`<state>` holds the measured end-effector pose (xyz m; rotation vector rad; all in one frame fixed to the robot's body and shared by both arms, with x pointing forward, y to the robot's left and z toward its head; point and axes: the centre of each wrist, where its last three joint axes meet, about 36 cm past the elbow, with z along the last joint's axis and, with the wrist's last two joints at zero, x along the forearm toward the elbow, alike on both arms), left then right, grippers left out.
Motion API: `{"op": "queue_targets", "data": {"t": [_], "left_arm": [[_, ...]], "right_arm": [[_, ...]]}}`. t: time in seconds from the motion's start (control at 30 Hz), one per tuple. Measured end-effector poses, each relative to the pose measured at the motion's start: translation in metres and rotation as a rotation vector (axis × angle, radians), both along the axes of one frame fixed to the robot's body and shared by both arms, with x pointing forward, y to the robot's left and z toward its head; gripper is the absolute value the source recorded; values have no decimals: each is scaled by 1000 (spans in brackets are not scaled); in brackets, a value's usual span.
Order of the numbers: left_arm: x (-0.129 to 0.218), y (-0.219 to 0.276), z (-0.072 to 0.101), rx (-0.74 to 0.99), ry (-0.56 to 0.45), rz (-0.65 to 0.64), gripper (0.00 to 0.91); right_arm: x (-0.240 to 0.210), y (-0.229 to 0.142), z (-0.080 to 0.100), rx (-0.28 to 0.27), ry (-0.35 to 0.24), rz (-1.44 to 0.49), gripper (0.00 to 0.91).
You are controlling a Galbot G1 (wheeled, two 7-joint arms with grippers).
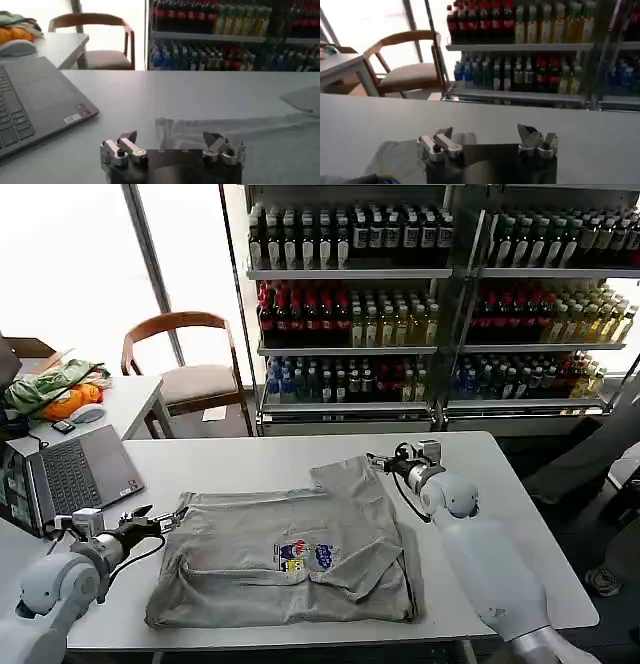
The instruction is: Fold and organize the clothes.
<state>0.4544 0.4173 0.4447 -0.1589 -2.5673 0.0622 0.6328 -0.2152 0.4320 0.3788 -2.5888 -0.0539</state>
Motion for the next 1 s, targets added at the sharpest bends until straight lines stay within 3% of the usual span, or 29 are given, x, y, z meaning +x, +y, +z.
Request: {"op": "queue_targets", "data": {"t": [0.23,0.27,0.3,0.33,0.37,0.8,1.0], "left_arm": [[19,7,1,5,-5,14,907],[21,7,2,4,-6,16,907],[22,8,2,4,-7,16,907],[23,8,2,3,-7,17,907],[24,8,2,4,-7,17,907],[43,4,-10,-11,10,22,907],[52,1,-17,-15,27,21,907]], "right_arm": [[13,30,-15,19,51,1,907],[15,33,-16,23,56,2,846],[16,36,-18,24,62,1,544],[18,39,-20,24,69,2,50],[19,42,-22,21,75,3,0],[21,59,-35,38,115,3,0],[22,61,-33,44,114,6,0]]}}
